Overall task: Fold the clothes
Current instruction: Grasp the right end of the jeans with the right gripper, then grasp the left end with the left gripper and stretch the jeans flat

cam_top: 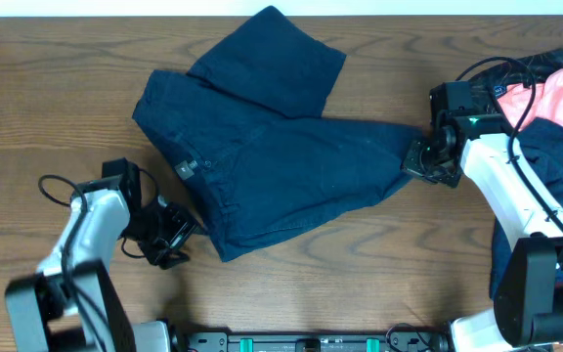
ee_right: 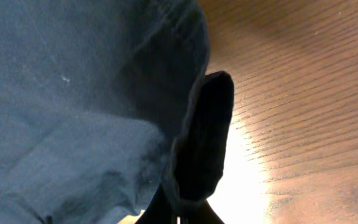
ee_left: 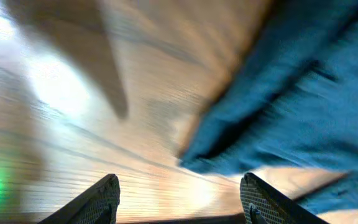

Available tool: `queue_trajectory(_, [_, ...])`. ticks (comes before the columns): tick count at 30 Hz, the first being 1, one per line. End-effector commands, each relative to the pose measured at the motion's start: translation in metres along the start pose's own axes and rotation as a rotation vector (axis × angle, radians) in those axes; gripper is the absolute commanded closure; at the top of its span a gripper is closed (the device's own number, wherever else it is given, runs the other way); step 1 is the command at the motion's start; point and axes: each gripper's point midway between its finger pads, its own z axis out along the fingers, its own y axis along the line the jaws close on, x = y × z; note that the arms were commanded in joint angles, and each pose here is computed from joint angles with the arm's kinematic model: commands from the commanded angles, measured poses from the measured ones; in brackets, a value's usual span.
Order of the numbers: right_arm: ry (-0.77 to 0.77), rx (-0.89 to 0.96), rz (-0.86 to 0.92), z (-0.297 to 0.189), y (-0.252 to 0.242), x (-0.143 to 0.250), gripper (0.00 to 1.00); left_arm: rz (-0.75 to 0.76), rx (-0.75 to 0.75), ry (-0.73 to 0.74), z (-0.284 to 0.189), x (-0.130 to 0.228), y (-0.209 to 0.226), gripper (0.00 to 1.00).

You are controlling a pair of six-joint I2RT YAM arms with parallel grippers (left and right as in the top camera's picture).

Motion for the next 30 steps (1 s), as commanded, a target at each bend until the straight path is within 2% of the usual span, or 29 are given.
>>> queue_trajectory(1, [-0.007,0.005,-0.047,-0.002,0.006,0.001,0.99,0.021,0.071,-0.047,-0.013,0.009,-0.022,0.37])
queue_trajectory(5, [0.0,0.008,-0.055,-0.002,0.007,0.004,0.99,-0.014,0.036,-0.171,-0.017,0.015,-0.024,0.37])
queue_trajectory(8, [0.006,0.011,-0.056,-0.002,0.006,0.006,0.99,-0.129,0.015,-0.255,-0.014,0.019,-0.022,0.37])
queue_trajectory(9, [0.008,0.012,-0.056,-0.002,0.006,0.006,0.99,-0.2,0.012,-0.285,-0.012,0.02,-0.02,0.31])
queue_trajectory(10, [0.01,0.014,-0.056,-0.002,0.006,0.007,0.99,-0.277,0.008,-0.305,-0.008,0.023,-0.018,0.2])
queue_trajectory(12, [0.014,0.016,-0.056,-0.002,0.005,0.008,0.99,-0.4,0.006,-0.32,0.002,0.028,-0.015,0.16])
queue_trajectory(14, [0.016,0.018,-0.056,-0.002,0.005,0.008,0.99,-0.441,0.0,-0.344,0.013,0.029,-0.013,0.16])
queue_trajectory(17, [0.023,0.023,-0.052,-0.002,0.002,0.009,0.99,-0.476,-0.014,-0.393,0.025,0.026,-0.009,0.16])
queue_trajectory(21, [0.026,0.025,-0.052,-0.002,0.002,0.01,0.99,-0.425,0.016,-0.396,0.039,0.022,-0.022,0.16])
queue_trajectory(27, [0.03,0.027,-0.051,-0.002,0.001,0.011,0.99,-0.461,-0.068,-0.368,0.06,0.025,-0.012,0.18])
queue_trajectory(29, [0.031,0.028,-0.051,-0.002,0.001,0.011,0.99,-0.459,-0.088,-0.363,0.066,0.025,-0.01,0.25])
queue_trajectory(30, [0.032,0.028,-0.051,-0.002,0.001,0.011,0.99,-0.459,-0.098,-0.36,0.068,0.026,-0.009,0.36])
